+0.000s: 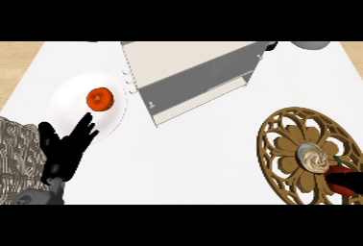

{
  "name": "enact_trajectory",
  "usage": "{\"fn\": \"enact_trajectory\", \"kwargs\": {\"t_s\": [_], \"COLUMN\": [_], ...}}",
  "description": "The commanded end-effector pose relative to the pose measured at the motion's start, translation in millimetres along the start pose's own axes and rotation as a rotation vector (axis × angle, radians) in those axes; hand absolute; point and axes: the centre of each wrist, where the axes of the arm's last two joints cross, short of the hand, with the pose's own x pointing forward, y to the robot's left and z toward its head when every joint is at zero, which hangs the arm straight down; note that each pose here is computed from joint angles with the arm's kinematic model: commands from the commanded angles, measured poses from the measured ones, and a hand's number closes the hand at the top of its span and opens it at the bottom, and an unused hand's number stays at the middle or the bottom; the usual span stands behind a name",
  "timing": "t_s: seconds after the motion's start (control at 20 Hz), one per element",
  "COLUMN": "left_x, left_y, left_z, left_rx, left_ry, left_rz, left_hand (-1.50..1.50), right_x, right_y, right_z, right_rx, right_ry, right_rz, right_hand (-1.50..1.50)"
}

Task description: Pick the cupcake from the placemat and place it in the tiered shelf

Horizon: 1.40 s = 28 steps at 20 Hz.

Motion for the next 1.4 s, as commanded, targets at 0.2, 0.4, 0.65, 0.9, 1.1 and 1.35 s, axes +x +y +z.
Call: {"fn": "enact_trajectory", "kwargs": {"t_s": [0.2, 0.4, 0.65, 0.9, 1.1, 1.35], "left_x": [4, -7, -11, -6, -6, -13], "left_y": [-2, -12, 4, 3, 13, 22], "left_z": [-3, 0, 5, -6, 2, -23], "left_rx": [0.026, 0.018, 0.02, 0.042, 0.018, 0.023], "left_ry": [0.033, 0.032, 0.038, 0.019, 0.032, 0.037], "left_rz": [0.012, 0.011, 0.002, 0.006, 0.001, 0.016], "left_hand": [0.0, 0.0, 0.0, 0.0, 0.0, 0.0], "right_x": [17, 15, 17, 2, -9, 8], "right_y": [31, 60, 49, 81, 83, 101], "right_z": [-1, -17, -23, -25, -36, -49], "right_rx": [-0.015, -0.042, -0.044, -0.047, -0.082, -0.105], "right_ry": [0.157, 0.153, 0.161, 0.188, 0.219, 0.202], "right_rz": [0.068, 0.083, 0.077, 0.124, 0.135, 0.172], "right_hand": [-1.5, -1.5, -1.5, -1.5, -1.5, -1.5]}}
